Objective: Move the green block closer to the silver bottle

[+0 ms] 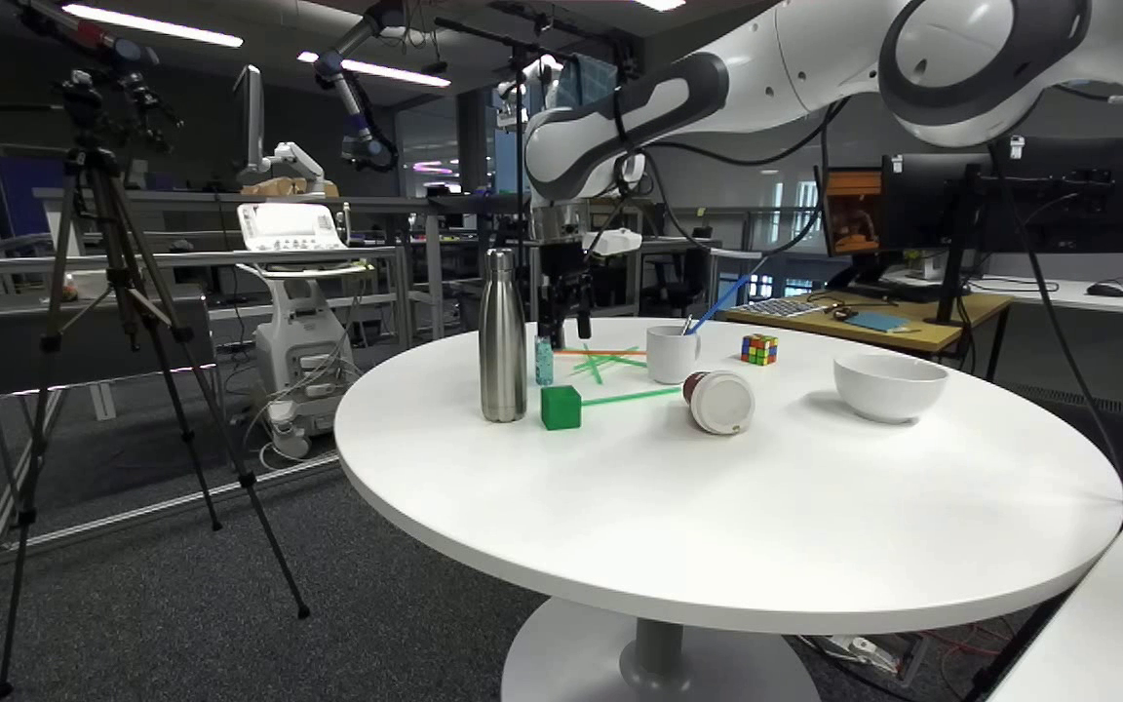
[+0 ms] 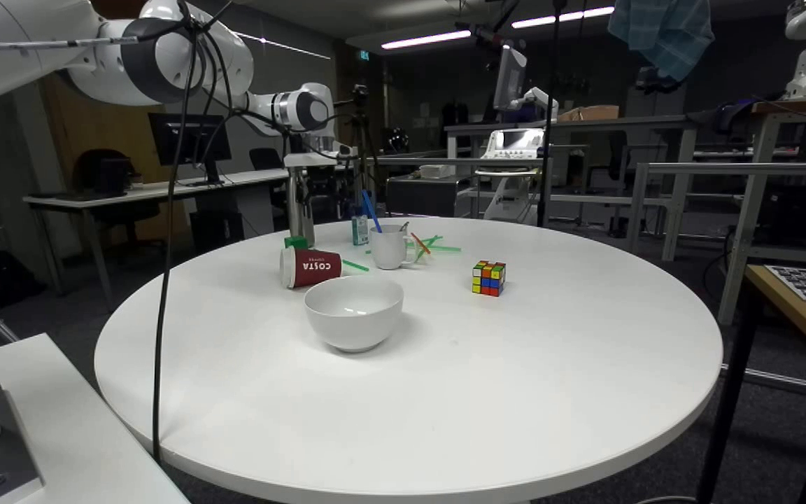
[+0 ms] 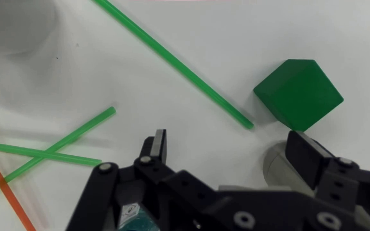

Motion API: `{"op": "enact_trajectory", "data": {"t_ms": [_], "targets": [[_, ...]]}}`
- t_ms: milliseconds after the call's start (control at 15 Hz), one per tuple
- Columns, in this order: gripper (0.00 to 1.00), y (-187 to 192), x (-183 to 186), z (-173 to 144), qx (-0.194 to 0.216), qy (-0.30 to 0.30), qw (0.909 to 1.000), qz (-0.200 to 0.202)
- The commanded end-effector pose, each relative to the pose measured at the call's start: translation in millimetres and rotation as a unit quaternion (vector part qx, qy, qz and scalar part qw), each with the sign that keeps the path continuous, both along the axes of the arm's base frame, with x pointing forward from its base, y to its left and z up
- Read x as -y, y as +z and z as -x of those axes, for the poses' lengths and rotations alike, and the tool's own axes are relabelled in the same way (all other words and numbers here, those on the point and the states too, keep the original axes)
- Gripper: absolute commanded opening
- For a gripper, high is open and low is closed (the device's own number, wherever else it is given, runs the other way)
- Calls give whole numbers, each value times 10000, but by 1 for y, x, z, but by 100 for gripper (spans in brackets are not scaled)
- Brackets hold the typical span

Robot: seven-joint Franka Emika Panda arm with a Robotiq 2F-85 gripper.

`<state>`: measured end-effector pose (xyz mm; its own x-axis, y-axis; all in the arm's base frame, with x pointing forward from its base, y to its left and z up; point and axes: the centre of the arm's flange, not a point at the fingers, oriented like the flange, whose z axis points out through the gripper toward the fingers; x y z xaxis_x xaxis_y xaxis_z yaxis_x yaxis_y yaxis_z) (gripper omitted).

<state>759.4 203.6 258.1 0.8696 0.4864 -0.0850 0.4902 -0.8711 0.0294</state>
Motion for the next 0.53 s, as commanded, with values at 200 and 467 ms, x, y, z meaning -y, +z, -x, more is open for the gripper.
{"op": "enact_trajectory", "data": {"t_ms": [200,467], "targets": [[100,28,24,11,237,-261,9994,75],[100,48,30,14,392,-374,9985,118]]}}
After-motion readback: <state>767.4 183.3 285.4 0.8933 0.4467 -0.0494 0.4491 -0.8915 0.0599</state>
